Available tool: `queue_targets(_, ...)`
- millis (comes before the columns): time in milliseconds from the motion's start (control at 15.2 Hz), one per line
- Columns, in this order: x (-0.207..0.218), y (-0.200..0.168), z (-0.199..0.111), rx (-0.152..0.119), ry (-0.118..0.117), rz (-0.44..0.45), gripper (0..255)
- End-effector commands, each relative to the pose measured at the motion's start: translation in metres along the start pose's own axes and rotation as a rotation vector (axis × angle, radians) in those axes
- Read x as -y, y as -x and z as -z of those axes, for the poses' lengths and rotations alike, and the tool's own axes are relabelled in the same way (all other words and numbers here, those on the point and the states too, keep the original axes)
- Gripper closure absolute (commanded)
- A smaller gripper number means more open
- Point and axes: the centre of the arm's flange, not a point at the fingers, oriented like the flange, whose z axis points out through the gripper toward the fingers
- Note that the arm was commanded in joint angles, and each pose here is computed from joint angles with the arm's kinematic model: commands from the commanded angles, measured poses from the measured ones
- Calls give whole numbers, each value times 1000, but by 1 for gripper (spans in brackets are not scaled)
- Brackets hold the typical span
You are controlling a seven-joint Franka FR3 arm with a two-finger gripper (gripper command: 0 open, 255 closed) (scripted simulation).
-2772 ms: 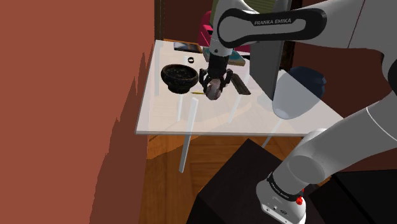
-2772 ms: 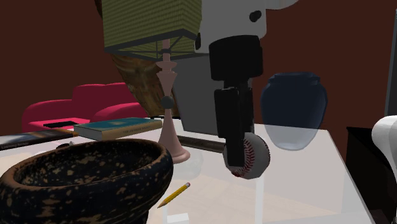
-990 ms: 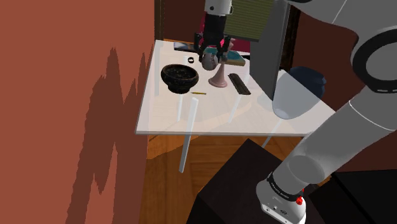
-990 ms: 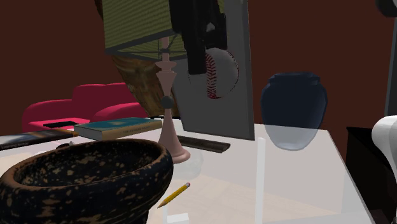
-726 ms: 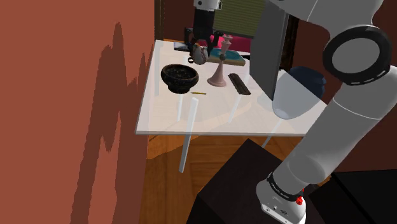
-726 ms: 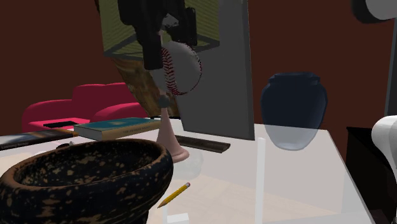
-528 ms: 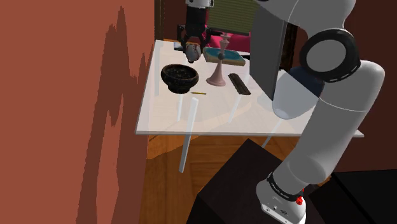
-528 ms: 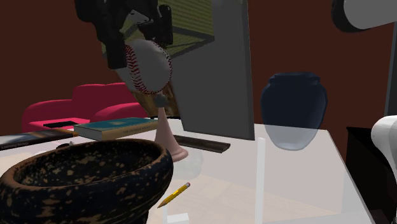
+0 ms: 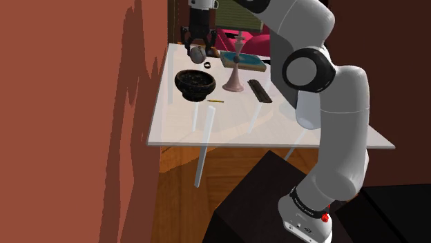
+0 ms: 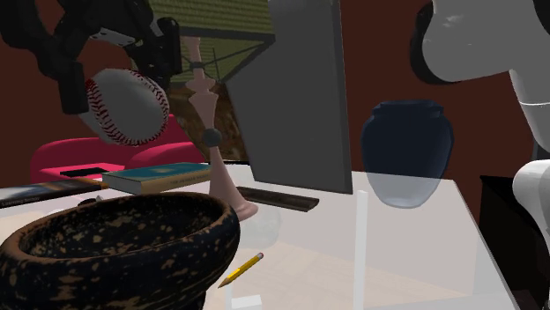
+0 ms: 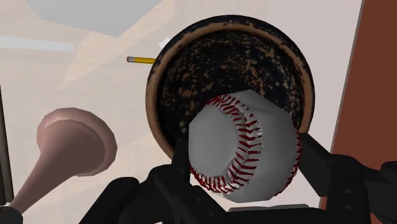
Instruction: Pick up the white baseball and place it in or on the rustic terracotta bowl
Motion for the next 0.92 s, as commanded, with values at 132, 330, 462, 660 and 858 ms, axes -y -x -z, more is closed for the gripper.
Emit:
queue_targets(132, 0, -4, -23, 1, 1, -3, 255)
queue_targets(330, 1, -5, -38, 1, 1, -3, 255)
queue_targets(462, 1, -6, -49, 1, 1, -3, 255)
queue_targets(660, 2, -7, -61, 1, 1, -3, 255)
queue_targets(858, 2, -7, -61, 1, 1, -3, 255)
